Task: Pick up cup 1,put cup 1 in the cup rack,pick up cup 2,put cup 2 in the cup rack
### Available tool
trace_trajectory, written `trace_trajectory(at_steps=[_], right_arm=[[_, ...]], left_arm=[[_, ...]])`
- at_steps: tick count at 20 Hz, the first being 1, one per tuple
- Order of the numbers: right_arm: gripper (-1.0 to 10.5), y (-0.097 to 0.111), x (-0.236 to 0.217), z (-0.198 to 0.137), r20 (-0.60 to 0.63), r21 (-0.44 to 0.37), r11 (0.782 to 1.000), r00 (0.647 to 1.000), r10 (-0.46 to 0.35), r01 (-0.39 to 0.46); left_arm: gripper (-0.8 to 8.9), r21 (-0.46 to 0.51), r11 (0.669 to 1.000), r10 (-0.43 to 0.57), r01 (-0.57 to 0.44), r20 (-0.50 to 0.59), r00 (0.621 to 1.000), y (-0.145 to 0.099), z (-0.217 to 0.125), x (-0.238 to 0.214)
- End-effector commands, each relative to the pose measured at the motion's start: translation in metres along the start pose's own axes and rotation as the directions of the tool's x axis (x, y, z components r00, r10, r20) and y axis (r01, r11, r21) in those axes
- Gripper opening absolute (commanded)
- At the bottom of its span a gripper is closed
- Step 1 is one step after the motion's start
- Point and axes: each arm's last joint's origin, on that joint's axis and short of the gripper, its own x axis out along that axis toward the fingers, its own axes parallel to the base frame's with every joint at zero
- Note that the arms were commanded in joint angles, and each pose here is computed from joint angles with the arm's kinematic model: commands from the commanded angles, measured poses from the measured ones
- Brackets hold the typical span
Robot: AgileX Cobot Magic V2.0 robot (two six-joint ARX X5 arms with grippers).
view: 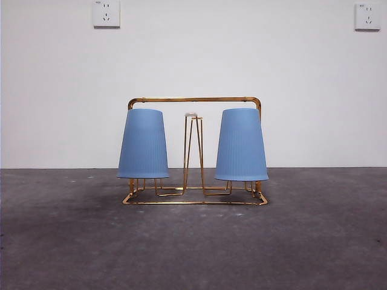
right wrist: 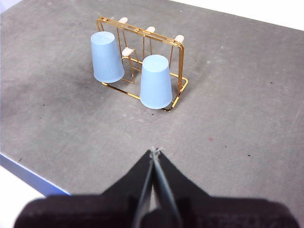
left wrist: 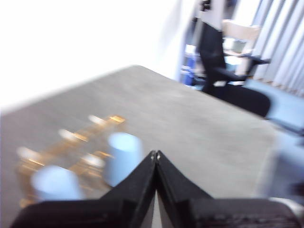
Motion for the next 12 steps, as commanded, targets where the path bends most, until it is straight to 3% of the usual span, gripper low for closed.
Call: trace_trajectory(at_steps=[1,3,4,6,10,12], right_arm=[[0.0,0.000,0.001,-0.002,-0.022,0.005,1.000,1.000,-0.005,0.005],[0.0,0.000,0.001,-0.002,-0.022,0.005,1.000,1.000,-0.005,0.005],[0.0,0.000,0.001,-0.002,-0.022,0.005,1.000,1.000,-0.005,0.005],[0.0,0.000,0.001,-0.002,-0.022,0.005,1.000,1.000,-0.005,0.005],[0.0,0.000,0.001,-0.002,-0.022,0.005,1.000,1.000,-0.005,0.005],[0.0,0.000,0.001,-0.002,-0.022,0.005,1.000,1.000,-0.005,0.005]], left_arm=[[-0.04,0.154,0.973,0.170,-0.173,0.033,0.985,0.006,0.003,-0.001],[-0.04,0.199,0.902,0.380,-0.383,0.055,0.923,0.015,0.003,-0.012],[-0.04,0.213,0.874,0.434,-0.437,0.066,0.899,0.018,0.001,-0.019],[-0.04,0.221,0.836,0.489,-0.502,0.114,0.865,0.023,-0.015,-0.034],[-0.04,0.201,0.702,0.661,-0.683,0.173,0.730,0.035,-0.078,-0.043],[-0.04,0.211,0.672,0.690,-0.710,0.168,0.704,0.040,-0.114,-0.038]])
